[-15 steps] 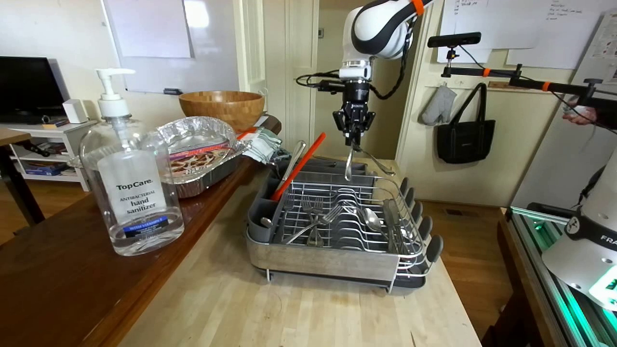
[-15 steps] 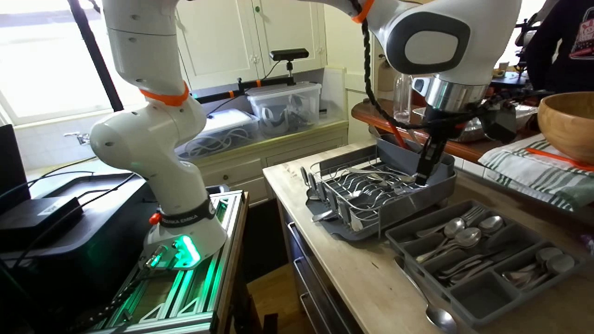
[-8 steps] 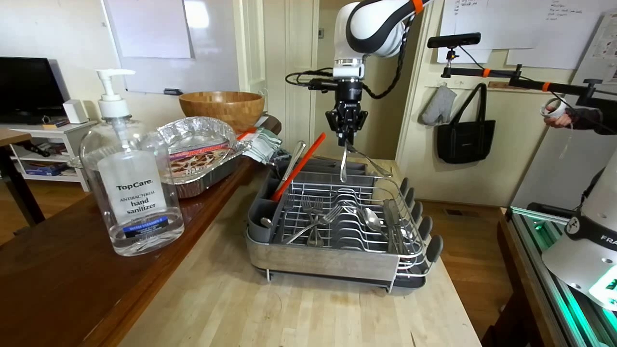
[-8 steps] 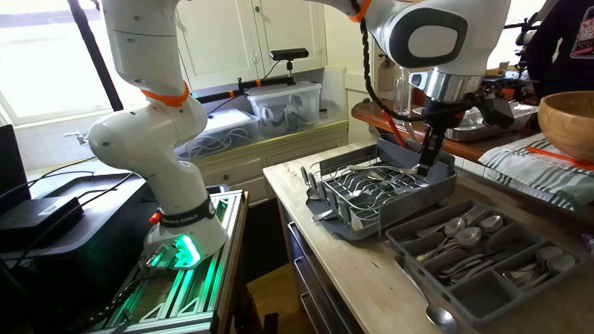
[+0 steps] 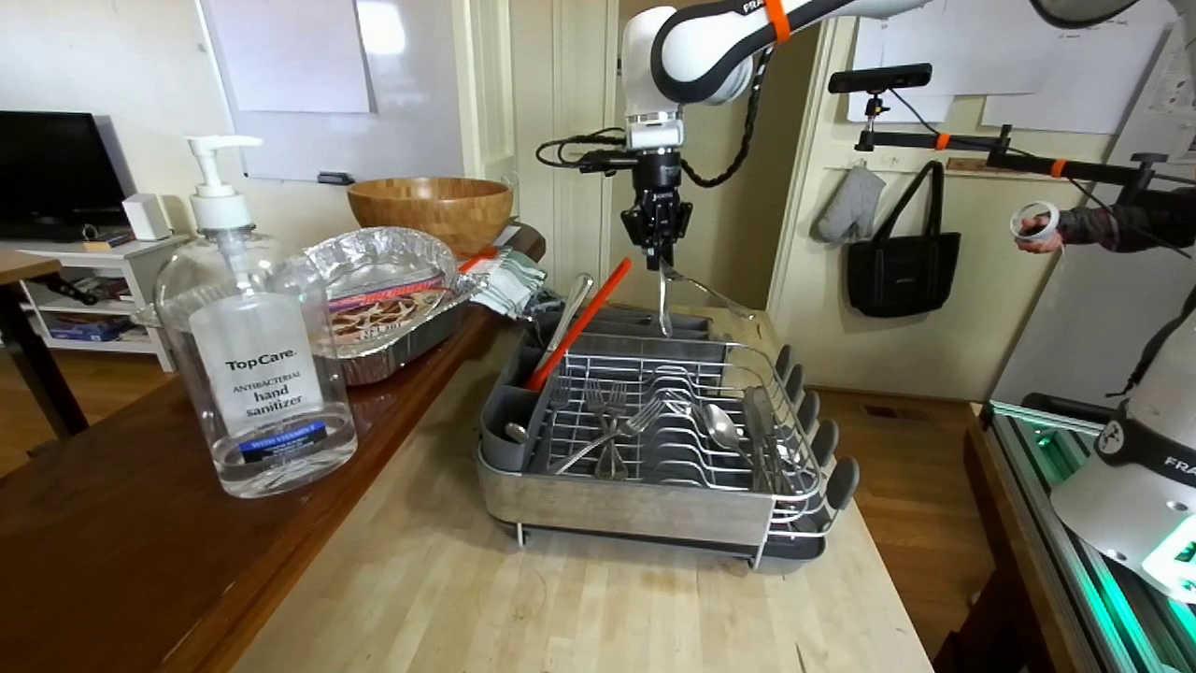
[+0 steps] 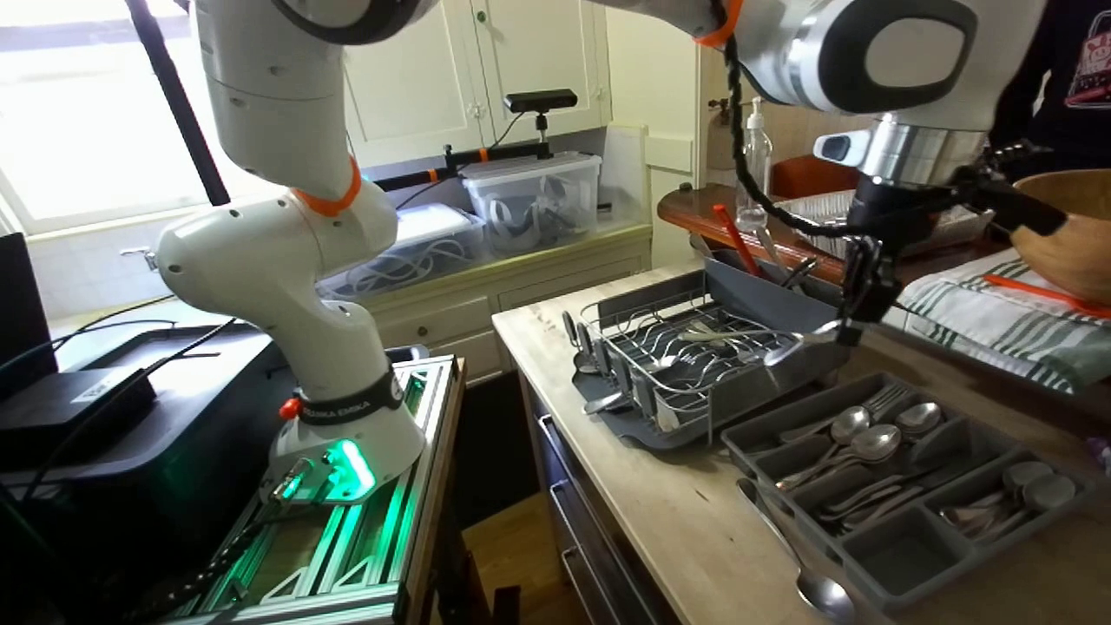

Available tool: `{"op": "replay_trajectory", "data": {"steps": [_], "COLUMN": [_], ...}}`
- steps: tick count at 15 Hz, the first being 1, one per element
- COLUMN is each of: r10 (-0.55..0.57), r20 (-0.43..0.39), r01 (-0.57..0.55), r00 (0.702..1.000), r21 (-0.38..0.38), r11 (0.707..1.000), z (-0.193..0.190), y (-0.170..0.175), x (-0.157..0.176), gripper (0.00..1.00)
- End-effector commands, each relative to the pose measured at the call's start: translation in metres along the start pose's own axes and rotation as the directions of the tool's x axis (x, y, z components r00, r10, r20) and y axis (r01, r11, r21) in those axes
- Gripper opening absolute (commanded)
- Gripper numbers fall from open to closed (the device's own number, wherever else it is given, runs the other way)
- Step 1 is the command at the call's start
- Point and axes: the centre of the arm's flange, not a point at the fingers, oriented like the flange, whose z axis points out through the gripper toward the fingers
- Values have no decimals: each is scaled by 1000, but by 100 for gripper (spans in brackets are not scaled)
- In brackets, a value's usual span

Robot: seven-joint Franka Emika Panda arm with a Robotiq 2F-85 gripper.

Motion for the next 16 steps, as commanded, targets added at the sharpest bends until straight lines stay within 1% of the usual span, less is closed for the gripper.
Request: {"op": "replay_trajectory", "data": {"steps": [1,2,3,5,6,7,9,12,13,14,15,16], "r10": [-98,-65,-24,-1,7,9,-33,-149,-173,-201,-217,-192], "r20": [-18,-24,9,1,-3,-6,22,71,87,106,110,118], "r01": [99,66,23,1,-7,-9,32,142,163,188,206,179], "r00": [995,998,1000,1000,1000,1000,999,986,981,974,970,974], "r21": [46,70,61,63,56,49,36,93,112,117,106,111], "r11": [994,995,998,998,998,999,999,985,980,975,973,978], "z": [-11,-12,-3,2,5,8,8,1,-1,-2,-1,-5], "y": [-50,-62,-40,-64,-70,-71,-68,-56,-52,-45,-45,-43], "x": [-76,-90,-36,-55,-60,-63,-66,-77,-79,-79,-80,-83], "gripper": [7,7,30,30,30,7,7,7,7,7,7,7]}}
